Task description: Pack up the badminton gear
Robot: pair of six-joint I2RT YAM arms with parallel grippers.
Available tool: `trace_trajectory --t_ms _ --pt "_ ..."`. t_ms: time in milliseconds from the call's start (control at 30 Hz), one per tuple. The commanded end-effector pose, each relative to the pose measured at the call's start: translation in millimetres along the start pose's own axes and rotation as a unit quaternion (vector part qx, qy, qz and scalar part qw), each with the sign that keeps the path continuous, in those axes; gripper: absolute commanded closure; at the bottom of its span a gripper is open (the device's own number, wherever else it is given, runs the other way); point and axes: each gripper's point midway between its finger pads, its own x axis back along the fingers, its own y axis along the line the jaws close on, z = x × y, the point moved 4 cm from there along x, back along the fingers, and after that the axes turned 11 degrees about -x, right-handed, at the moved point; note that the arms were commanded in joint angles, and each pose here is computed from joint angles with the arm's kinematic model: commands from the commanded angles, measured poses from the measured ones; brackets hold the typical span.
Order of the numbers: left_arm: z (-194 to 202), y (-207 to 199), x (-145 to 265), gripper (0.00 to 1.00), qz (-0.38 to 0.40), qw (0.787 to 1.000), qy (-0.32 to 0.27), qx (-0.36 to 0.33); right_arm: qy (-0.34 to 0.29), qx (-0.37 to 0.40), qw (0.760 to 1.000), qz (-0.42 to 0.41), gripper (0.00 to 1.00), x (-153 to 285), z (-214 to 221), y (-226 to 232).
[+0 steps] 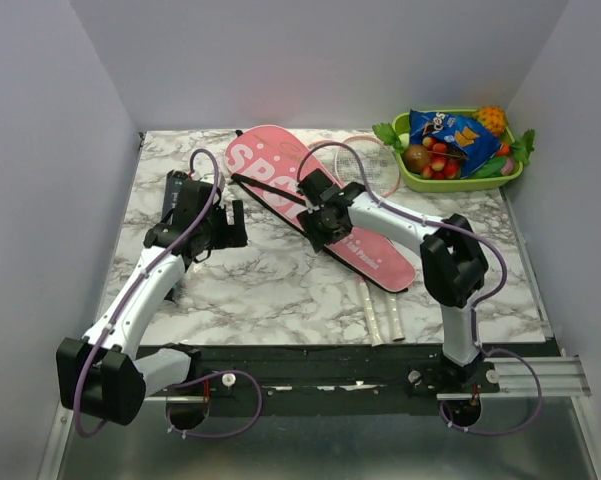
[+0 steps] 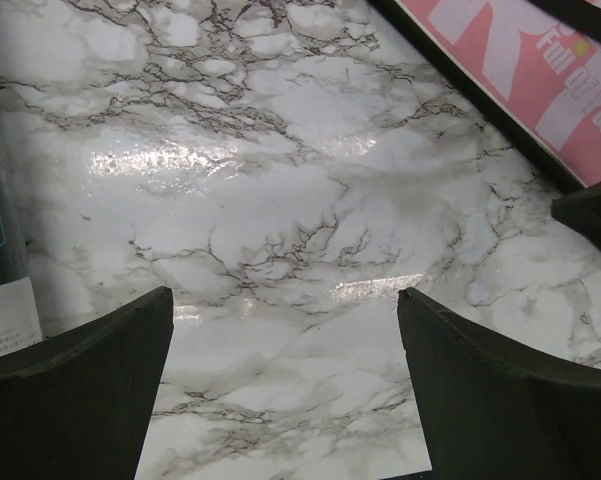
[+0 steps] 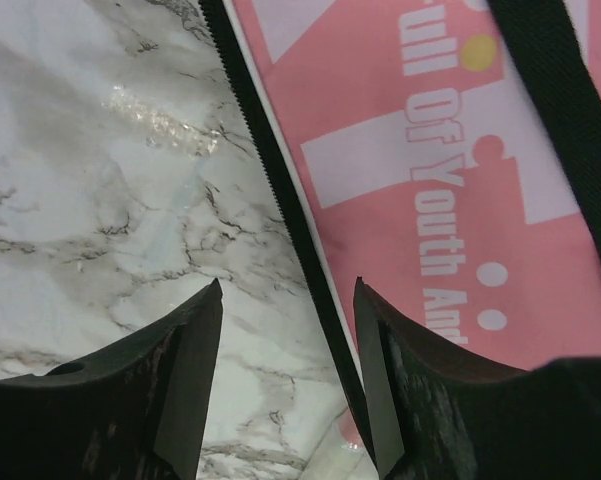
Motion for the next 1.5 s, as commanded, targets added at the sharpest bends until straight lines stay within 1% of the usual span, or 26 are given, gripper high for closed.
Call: trace_trajectory --t_ms 0,33,100,233,433,533,600,633,667,733,767,833,967,1000,1100,1133,1200,1233,1267,1333,1367,1400,1433,1467 --pt "4 -9 15 0.01 0.033 0.999 -0.028 0.013 -0.006 0.06 0.995 0.084 0.36 -12 -6 -6" --pt "5 -8 17 0.01 0.031 0.999 -0.028 0.002 -0.01 0.068 0.992 0.104 0.36 -14 -7 -8" --pt "8 -6 20 0.01 0.027 0.999 -0.033 -0.005 -0.004 0.08 0.99 0.118 0.36 -25 -5 -7" --pt "10 -9 24 0.01 0.038 0.998 -0.042 -0.002 -0.002 0.088 0.983 0.163 0.36 -36 -2 -14" --pt "15 -9 26 0.01 0.039 0.998 -0.042 0.001 0.014 0.097 0.977 0.191 0.37 -51 7 -23" --pt "17 -8 26 0.01 0.037 0.998 -0.041 -0.001 0.013 0.098 0.974 0.204 0.4 -54 13 -24" --pt "18 -7 26 0.01 0.036 0.999 -0.041 -0.002 0.013 0.099 0.972 0.213 0.53 -56 16 -25" --pt "17 -7 26 0.01 0.036 0.998 -0.042 -0.001 0.011 0.098 0.971 0.219 0.62 -56 18 -25" --pt "18 -7 25 0.01 0.033 0.999 -0.041 -0.002 0.012 0.098 0.97 0.222 0.81 -58 19 -27" --pt "18 -6 25 0.01 0.03 0.999 -0.041 -0.002 0.007 0.095 0.968 0.233 0.97 -58 20 -29" --pt "18 -4 25 0.01 0.025 0.999 -0.041 -0.002 0.004 0.097 0.968 0.233 0.99 -56 20 -27" --pt "17 -3 26 0.01 0.02 0.999 -0.043 -0.003 -0.007 0.098 0.967 0.236 0.99 -53 18 -27" --pt "16 -1 30 0.01 0.013 0.999 -0.047 -0.007 -0.035 0.085 0.971 0.22 0.99 -28 2 -19" --pt "13 3 32 0.01 0.001 0.999 -0.053 -0.007 -0.056 0.075 0.974 0.206 0.99 -13 -11 -12" --pt "8 5 38 0.01 -0.006 0.998 -0.065 -0.012 -0.067 0.047 0.984 0.156 0.99 19 -27 6" --pt "7 5 40 0.01 -0.008 0.998 -0.066 -0.013 -0.083 0.027 0.99 0.111 0.99 36 -41 23" --pt "4 6 43 0.01 -0.012 0.997 -0.071 -0.013 -0.084 0.011 0.994 0.069 0.99 59 -49 36" --pt "3 6 46 0.01 -0.013 0.997 -0.073 -0.012 -0.084 -0.003 0.996 0.03 0.99 72 -53 48" --pt "1 6 48 0.01 -0.013 0.997 -0.077 -0.011 -0.097 -0.014 0.995 0.004 0.99 91 -64 57" --pt "-3 6 53 0.01 -0.011 0.996 -0.086 -0.009 -0.092 -0.041 0.994 -0.048 0.99 111 -69 70" --pt "-6 5 57 0.01 -0.011 0.996 -0.091 -0.008 -0.102 -0.056 0.991 -0.073 0.99 128 -79 73" --pt "-8 5 60 0.01 -0.009 0.995 -0.095 -0.008 -0.101 -0.072 0.988 -0.093 0.99 135 -81 74" --pt "-10 5 65 0.01 -0.008 0.995 -0.102 -0.009 -0.08 -0.101 0.981 -0.142 0.99 141 -79 84" --pt "-15 4 70 0.01 -0.006 0.994 -0.111 -0.009 -0.1 -0.126 0.97 -0.182 0.99 159 -91 81"
